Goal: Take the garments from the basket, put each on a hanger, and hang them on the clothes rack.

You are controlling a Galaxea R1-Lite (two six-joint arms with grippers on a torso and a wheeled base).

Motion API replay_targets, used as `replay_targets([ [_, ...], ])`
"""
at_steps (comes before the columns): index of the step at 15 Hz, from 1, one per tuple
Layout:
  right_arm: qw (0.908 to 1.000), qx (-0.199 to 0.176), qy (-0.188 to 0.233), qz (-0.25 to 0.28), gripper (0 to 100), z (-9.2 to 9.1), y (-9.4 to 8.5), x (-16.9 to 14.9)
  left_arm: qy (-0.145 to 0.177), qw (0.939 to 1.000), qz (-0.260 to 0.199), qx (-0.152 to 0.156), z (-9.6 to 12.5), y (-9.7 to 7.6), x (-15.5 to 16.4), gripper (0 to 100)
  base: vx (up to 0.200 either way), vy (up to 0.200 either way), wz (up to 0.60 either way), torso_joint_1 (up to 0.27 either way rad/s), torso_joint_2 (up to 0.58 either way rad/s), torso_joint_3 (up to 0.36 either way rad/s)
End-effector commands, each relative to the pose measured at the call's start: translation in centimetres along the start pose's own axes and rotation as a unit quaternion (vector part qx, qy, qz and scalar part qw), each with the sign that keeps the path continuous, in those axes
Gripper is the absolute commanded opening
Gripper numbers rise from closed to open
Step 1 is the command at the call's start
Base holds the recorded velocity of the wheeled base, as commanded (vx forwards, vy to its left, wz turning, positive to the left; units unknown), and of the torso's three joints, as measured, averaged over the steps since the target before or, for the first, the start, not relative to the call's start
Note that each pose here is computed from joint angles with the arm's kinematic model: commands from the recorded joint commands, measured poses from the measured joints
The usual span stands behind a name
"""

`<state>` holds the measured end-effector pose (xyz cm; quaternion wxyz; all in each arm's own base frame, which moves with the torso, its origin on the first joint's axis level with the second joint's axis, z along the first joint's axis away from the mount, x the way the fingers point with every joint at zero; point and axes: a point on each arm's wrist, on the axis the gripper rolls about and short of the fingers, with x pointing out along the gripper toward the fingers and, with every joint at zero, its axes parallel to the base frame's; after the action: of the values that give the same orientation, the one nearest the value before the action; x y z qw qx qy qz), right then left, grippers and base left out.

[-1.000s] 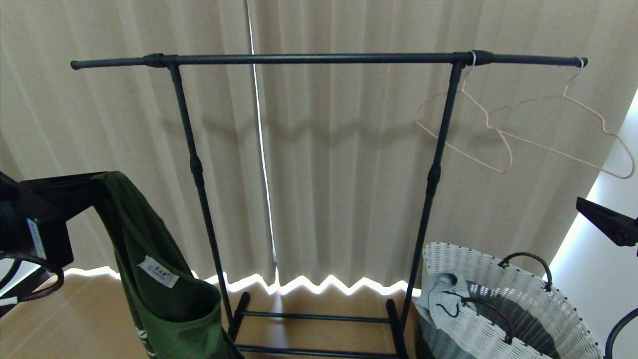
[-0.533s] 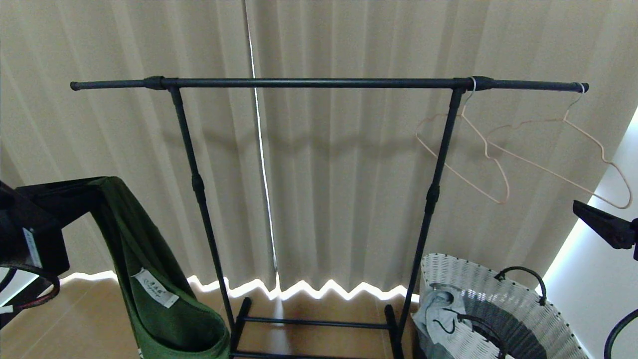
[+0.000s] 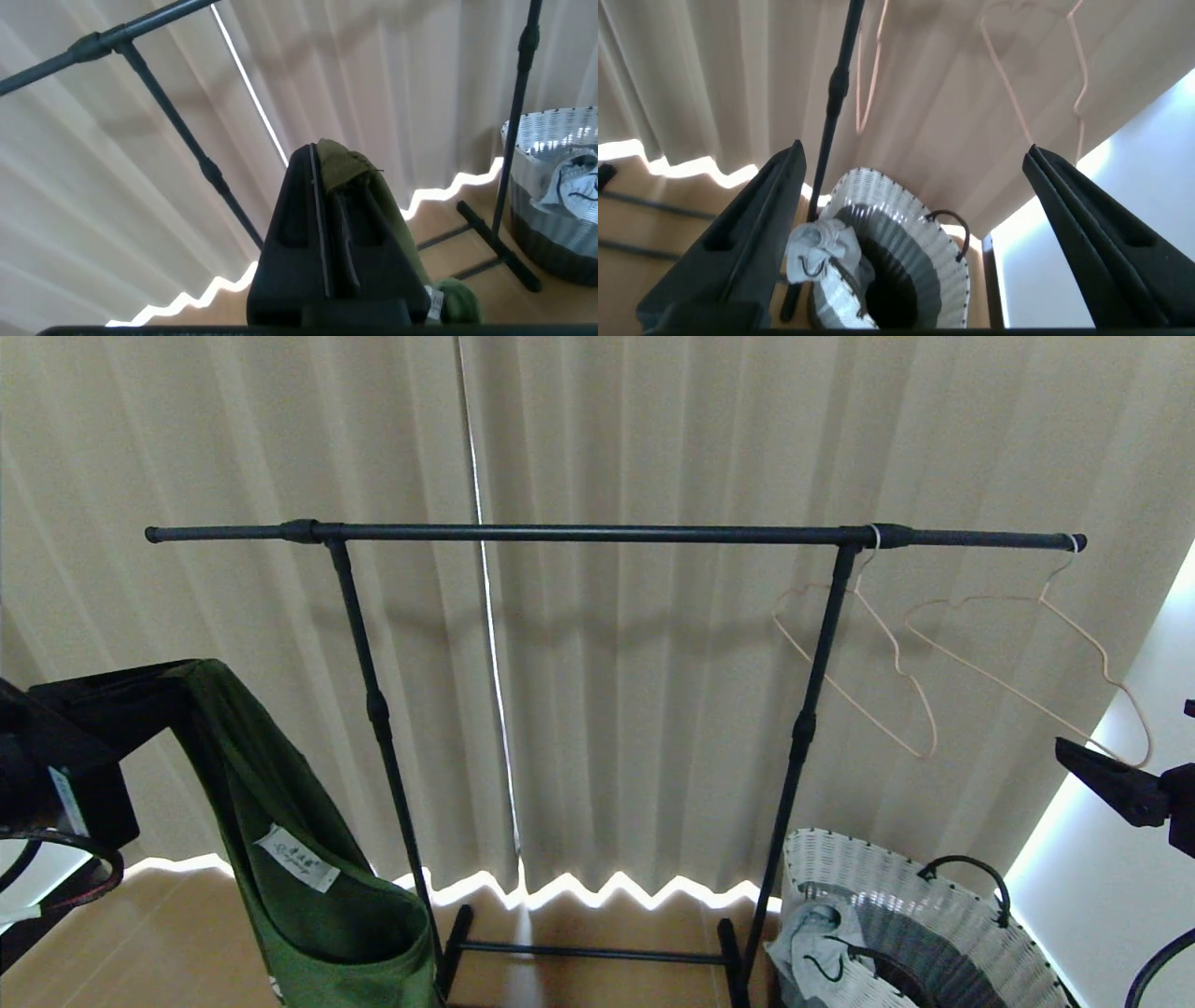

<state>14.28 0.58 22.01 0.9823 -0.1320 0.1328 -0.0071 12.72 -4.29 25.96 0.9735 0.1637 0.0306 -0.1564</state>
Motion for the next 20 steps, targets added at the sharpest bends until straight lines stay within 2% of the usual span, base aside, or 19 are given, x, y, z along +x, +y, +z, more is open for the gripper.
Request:
replay_targets([
  [1,1.0,-0.005,0.004,0.005,100,-0.1,0.1,0.1,-0.003,1.0,0.001,0.001,0.0,0.0,-0.2,0,0.0,0.0,0.0,0.0,0.0,0.0],
  [9,0.9998,-0.007,0.016,0.01,100,-0.4,0.2,0.5,0.012,0.9999,-0.003,0.001,-0.7,-0.2,0.0,0,0.0,0.0,0.0,0.0,0.0,0.0],
  [19,0.9998,-0.005,0.017,0.007,100,-0.5,0.1,0.4,0.012,0.9999,-0.003,0.003,-0.9,-0.3,-0.3,0,0.2,-0.2,0.0,0.003,0.0,0.002],
  [20,0.9998,-0.005,0.017,0.007,100,-0.5,0.1,0.4,0.01,0.9999,-0.002,0.004,-1.0,-0.3,-0.4,0,0.0,0.0,0.0,0.0,0.0,0.0],
])
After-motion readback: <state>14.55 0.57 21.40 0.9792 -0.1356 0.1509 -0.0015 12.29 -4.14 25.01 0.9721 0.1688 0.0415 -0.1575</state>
